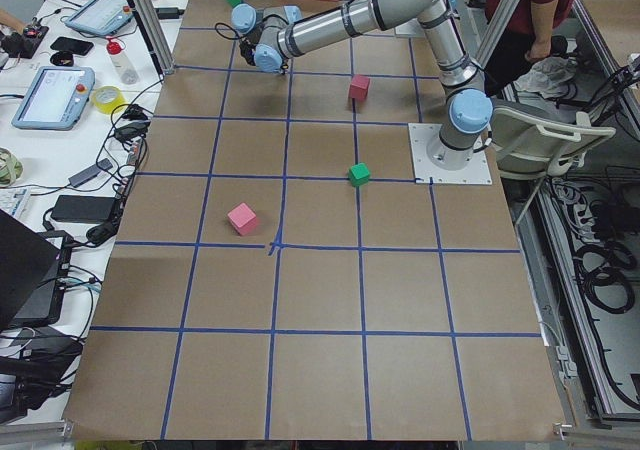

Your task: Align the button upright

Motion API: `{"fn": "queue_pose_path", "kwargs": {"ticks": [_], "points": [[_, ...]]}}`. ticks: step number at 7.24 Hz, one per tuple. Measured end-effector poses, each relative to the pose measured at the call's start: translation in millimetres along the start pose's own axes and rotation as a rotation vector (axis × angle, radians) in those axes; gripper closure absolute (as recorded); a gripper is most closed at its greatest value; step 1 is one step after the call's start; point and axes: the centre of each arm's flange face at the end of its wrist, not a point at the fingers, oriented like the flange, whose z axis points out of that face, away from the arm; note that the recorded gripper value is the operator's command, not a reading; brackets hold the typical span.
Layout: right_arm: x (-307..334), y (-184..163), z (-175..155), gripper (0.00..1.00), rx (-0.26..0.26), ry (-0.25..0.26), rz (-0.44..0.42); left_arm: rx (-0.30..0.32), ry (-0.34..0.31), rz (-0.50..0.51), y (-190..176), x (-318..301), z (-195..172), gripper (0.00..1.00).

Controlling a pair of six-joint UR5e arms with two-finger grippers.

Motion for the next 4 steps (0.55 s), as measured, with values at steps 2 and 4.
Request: {"fn": "queue_pose_path", "kwargs": {"ticks": [2, 4], "points": [[0, 0, 1, 0.00, -0.003, 0.001, -0.002, 0.005, 0.002, 0.004, 0, 0, -3, 0.00], [0, 1, 3, 0.00, -0.006, 0.001, -0.008, 0.038, 0.015, -0.001, -6, -9, -29, 0.00]]}}
